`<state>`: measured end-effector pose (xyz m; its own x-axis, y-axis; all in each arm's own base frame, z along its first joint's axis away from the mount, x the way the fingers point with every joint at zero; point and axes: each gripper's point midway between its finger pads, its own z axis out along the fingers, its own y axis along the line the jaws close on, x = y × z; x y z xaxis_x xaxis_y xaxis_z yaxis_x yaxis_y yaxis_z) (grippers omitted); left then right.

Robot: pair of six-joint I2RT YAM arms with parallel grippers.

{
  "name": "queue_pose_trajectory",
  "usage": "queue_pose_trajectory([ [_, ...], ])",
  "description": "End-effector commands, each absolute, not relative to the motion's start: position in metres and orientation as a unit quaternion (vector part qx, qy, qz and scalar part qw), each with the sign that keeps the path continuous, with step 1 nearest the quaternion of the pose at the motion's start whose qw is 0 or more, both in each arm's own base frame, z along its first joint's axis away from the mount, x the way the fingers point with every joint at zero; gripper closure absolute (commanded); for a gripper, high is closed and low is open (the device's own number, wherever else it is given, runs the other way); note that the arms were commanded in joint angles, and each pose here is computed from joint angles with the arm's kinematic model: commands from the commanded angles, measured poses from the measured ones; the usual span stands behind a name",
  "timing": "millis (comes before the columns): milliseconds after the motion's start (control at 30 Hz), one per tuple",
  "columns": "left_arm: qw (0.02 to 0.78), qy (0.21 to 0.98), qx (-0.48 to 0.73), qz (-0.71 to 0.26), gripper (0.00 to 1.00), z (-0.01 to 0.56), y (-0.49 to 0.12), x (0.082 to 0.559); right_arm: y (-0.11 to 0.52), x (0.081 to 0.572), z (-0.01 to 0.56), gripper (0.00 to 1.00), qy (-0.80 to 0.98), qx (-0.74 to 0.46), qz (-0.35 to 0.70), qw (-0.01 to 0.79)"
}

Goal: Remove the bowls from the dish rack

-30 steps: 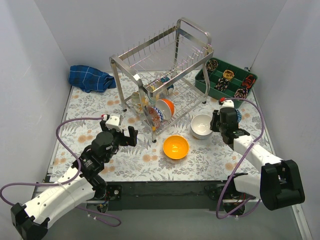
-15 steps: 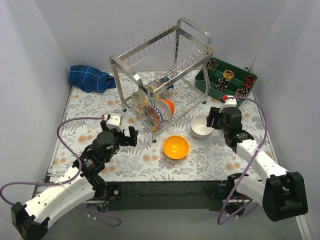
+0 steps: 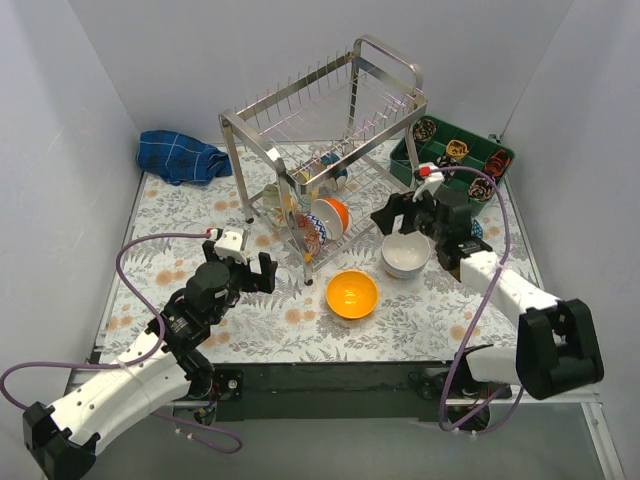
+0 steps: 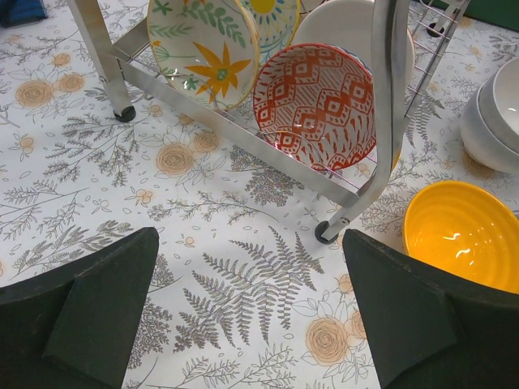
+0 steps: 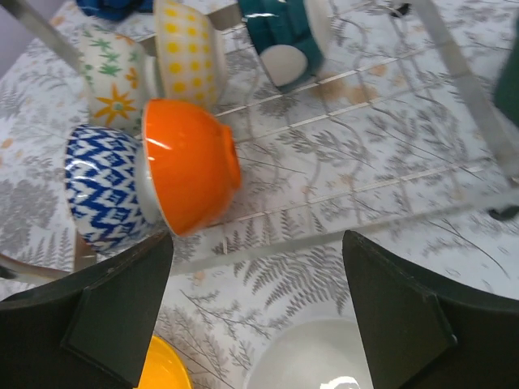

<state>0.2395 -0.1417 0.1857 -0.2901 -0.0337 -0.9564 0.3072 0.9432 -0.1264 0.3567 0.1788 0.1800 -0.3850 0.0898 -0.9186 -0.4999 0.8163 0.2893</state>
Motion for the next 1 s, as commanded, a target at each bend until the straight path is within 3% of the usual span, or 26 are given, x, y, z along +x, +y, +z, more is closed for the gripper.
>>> queue_pose_trajectory([
  [0,0.603,0.779,0.082,-0.148,0.02,0.200,-0.141,0.243,0.238,0.366,0.221,0.05,0.724,-0.209,0.355,0.553],
  [200,0.601,0.781,0.084,-0.147,0.02,0.198,-0.141,0.243,0.278,0.383,0.204,0.01,0.726,-0.232,0.386,0.520],
  [667,0.601,0.781,0.085,-0.149,0.02,0.198,-0.142,0.243,0.316,0.402,0.149,0.02,0.746,-0.225,0.429,0.456],
  [833,0.600,0.781,0.086,-0.149,0.02,0.198,-0.143,0.242,0.322,0.396,0.143,0.07,0.749,-0.225,0.439,0.442],
  [967,0.599,0.781,0.087,-0.151,0.02,0.198,-0.143,0.242,0.322,0.394,0.145,0.20,0.750,-0.221,0.446,0.437],
])
